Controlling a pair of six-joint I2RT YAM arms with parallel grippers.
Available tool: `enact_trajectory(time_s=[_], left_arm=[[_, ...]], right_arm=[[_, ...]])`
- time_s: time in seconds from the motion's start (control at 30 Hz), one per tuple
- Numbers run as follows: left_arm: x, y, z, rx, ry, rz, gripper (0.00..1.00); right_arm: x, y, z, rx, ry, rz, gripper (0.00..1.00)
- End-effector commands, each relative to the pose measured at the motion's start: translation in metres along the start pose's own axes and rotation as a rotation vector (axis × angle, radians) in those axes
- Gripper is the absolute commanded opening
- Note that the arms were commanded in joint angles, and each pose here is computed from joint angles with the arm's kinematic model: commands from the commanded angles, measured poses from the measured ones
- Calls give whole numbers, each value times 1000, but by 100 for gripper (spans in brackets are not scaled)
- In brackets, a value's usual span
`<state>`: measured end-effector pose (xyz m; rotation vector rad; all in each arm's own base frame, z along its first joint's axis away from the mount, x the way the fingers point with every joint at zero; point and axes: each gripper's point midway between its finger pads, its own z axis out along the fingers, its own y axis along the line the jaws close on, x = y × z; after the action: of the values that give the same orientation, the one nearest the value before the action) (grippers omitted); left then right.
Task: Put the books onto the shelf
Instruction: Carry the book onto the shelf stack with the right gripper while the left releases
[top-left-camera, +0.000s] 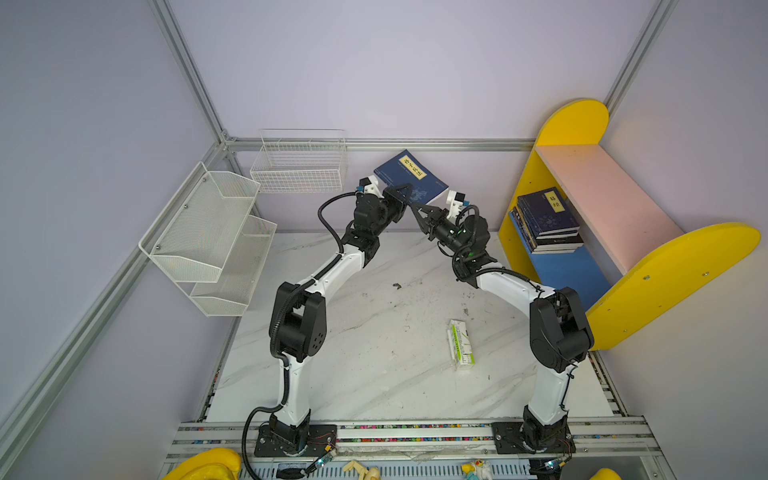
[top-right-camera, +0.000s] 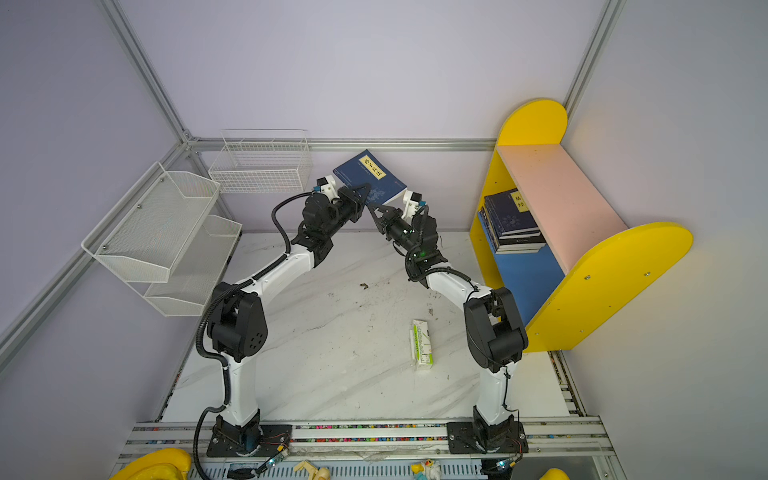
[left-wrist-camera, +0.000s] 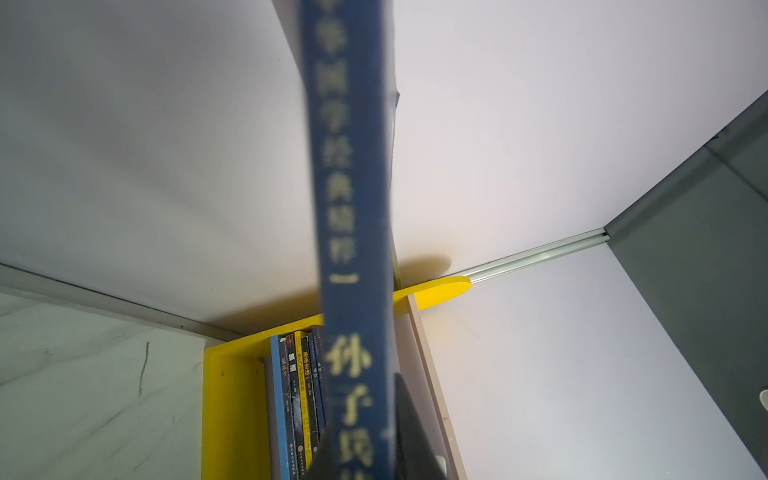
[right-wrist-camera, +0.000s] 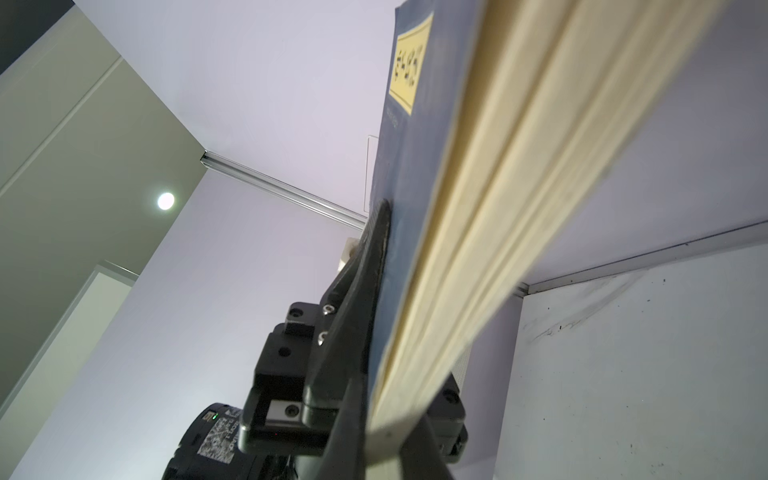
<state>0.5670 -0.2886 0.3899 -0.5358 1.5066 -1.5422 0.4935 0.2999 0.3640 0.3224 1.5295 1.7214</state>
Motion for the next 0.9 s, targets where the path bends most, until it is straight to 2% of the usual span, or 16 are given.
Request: enact_trajectory(time_s=[0.0, 0.1, 0.27, 0.37, 0.5, 0.67, 0.87], left_arm=[[-14, -47, -21, 94, -38, 69, 33], [-21, -35, -29, 68, -18, 84, 54], [-29, -7, -64, -58, -30, 142, 67], [-32, 11, -87, -157, -42, 194, 70], [-36, 28, -106, -232, -74, 205, 71], [-37, 33, -108, -242, -90, 204, 71], [-36, 31, -106, -235, -81, 202, 71]], right_arm=[[-43, 16, -29, -3, -111, -50, 1], [-64, 19, -58, 24, -130, -97, 1], [-99, 8, -119, 181, -153, -194, 1], [-119, 10, -156, 240, -190, -213, 1], [-139, 6, -192, 310, -247, -211, 1], [-173, 1, -229, 356, -353, -214, 1], [-191, -15, -244, 389, -389, -214, 1]])
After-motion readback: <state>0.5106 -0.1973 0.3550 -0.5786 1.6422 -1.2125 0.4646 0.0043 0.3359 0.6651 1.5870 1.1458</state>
